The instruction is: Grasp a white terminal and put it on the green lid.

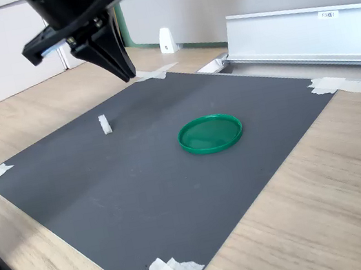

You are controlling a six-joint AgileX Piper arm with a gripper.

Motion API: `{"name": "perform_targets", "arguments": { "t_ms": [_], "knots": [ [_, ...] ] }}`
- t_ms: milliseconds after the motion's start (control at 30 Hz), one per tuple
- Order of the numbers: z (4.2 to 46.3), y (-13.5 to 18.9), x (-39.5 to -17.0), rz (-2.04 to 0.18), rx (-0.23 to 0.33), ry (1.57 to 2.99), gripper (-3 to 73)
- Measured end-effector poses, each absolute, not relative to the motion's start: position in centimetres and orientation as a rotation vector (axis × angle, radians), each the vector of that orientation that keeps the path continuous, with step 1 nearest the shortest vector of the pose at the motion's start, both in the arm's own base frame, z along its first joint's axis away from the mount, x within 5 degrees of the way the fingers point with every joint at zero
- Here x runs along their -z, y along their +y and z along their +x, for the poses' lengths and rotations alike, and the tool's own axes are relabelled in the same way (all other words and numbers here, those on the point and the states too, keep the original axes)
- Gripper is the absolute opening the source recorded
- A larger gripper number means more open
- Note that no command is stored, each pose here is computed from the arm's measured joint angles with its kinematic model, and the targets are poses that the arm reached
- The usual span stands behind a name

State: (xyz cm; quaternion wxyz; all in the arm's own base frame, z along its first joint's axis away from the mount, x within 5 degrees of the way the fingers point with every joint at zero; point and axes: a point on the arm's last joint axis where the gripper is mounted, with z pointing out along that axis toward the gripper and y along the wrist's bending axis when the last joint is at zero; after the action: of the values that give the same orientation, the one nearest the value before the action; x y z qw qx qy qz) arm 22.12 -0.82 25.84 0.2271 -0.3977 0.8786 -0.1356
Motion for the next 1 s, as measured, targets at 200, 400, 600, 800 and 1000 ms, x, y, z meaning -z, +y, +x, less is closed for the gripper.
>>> {"name": "perform_targets", "arguments": {
  "t_ms": [200,400,600,800,1000],
  "knots": [
    [22.5,-0.2,-25.1,-1.322,0.307,2.368,9.4],
    [21.8,0.9,-24.9,-1.366,0.108,2.380,35.2],
    [21.5,2.8,-24.4,-1.561,0.083,2.324,53.3],
    [22.7,5.3,-23.8,-1.526,0.021,2.407,55.2],
    [25.1,7.0,-23.0,-1.501,0.042,2.457,55.3]
  ]
}}
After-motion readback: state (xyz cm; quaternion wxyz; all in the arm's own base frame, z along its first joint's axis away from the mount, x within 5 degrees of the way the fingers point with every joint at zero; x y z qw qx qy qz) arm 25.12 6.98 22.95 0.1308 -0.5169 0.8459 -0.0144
